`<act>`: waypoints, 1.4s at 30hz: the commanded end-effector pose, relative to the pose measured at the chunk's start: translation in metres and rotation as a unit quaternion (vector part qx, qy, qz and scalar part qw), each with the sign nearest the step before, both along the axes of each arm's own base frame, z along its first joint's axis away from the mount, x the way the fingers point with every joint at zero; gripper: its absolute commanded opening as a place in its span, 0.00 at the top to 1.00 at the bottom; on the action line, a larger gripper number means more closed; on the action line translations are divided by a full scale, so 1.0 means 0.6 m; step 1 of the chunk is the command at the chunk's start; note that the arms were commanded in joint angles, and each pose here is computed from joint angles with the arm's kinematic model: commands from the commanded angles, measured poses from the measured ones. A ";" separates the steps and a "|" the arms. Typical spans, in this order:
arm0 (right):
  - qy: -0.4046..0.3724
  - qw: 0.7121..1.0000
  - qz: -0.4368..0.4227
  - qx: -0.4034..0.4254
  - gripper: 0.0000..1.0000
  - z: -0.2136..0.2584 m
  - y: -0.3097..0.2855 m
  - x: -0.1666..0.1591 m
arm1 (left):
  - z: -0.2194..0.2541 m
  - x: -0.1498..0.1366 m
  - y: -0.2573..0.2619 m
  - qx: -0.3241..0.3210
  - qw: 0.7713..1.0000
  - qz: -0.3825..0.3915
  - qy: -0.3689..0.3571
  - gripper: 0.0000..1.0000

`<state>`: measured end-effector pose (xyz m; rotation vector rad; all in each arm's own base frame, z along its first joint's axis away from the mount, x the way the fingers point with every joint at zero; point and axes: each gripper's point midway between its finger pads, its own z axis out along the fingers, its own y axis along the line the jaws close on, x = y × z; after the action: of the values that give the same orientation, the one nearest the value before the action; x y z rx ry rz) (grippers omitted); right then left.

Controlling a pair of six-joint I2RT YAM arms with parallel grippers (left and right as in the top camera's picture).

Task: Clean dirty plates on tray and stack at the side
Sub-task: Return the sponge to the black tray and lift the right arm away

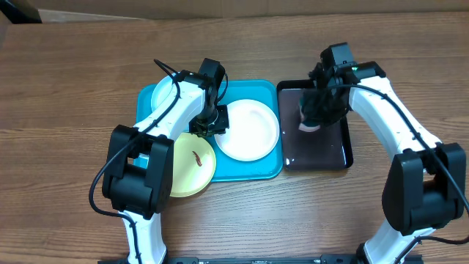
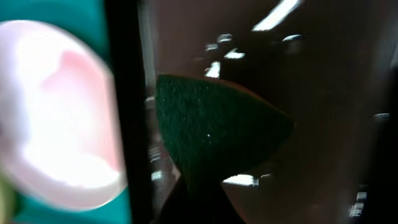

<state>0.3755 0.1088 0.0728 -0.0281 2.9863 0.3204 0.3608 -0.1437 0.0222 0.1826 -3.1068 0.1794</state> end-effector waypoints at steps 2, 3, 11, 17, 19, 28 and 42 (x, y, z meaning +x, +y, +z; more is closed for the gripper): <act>-0.007 0.998 -0.005 -0.067 0.96 -0.045 -0.038 -0.013 | 0.010 0.005 -0.007 -0.005 1.000 -0.002 -0.009 0.70; -0.008 0.998 -0.005 -0.067 0.96 -0.057 -0.039 -0.015 | 0.010 0.005 -0.007 -0.005 1.000 -0.002 -0.009 0.70; -0.023 0.998 -0.009 -0.063 0.33 -0.075 -0.039 -0.011 | 0.010 0.009 -0.009 -0.007 1.000 -0.002 -0.014 0.68; -0.025 0.998 -0.008 -0.056 0.30 -0.070 -0.034 -0.007 | 0.008 0.012 -0.004 0.002 1.000 -0.001 -0.018 0.67; -0.027 0.999 -0.006 -0.043 0.29 -0.061 -0.026 -0.002 | 0.007 0.011 -0.005 0.002 1.000 -0.002 -0.017 0.66; -0.046 0.997 -0.054 -0.029 0.29 0.055 -0.056 0.051 | 0.003 0.011 -0.007 0.004 1.000 -0.003 -0.019 0.70; -0.020 0.986 -0.165 -0.029 0.16 0.080 -0.198 0.047 | -0.003 0.008 -0.001 0.033 0.999 -0.007 -0.025 0.71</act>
<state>0.4001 -0.0030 0.1108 0.4058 2.9229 0.1763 0.3668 -0.1478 0.0216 0.1443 -3.1565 0.1295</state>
